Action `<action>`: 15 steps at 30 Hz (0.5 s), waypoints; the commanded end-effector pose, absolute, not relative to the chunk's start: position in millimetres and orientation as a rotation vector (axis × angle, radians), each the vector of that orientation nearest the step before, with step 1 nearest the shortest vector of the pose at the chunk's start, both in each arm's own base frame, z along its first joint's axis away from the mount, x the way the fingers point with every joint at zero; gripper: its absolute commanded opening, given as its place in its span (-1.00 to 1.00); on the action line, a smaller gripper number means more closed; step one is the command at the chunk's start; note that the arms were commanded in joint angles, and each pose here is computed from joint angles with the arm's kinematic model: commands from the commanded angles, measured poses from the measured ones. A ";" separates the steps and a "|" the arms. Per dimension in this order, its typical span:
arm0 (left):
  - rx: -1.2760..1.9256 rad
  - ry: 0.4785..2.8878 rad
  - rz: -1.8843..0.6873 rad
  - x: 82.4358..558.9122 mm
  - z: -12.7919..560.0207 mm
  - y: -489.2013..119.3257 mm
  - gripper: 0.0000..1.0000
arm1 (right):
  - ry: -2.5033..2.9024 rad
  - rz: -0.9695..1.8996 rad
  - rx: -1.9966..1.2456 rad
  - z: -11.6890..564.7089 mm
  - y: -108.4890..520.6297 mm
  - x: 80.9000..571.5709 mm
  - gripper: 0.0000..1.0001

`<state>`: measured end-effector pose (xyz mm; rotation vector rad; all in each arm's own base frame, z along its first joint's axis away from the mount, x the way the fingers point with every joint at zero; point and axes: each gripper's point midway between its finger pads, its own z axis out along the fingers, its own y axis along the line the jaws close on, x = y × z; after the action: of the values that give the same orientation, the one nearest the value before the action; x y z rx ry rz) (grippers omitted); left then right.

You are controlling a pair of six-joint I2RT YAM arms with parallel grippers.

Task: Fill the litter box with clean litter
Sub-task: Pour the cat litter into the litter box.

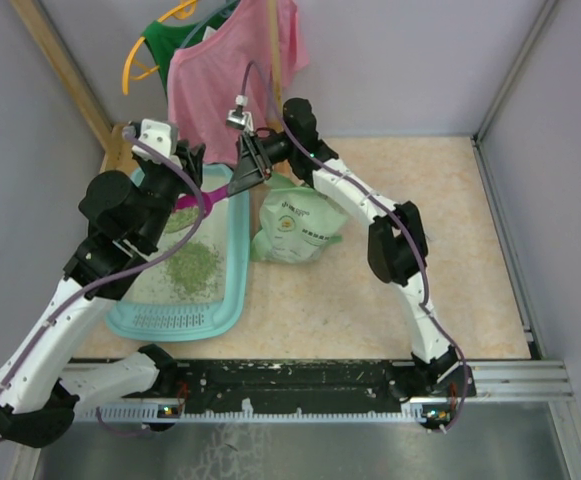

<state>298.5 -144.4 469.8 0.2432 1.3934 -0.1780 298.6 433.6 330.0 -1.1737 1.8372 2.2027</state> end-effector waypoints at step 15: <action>0.219 1.392 -0.169 298.9 472.6 -141.5 -0.21 | 1.766 2.153 -1.221 310.1 459.3 307.2 -1.00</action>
<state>302.4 -145.2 465.9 0.2428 1.4056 -0.1642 310.1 450.4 298.3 -1.1480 1.8758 2.1939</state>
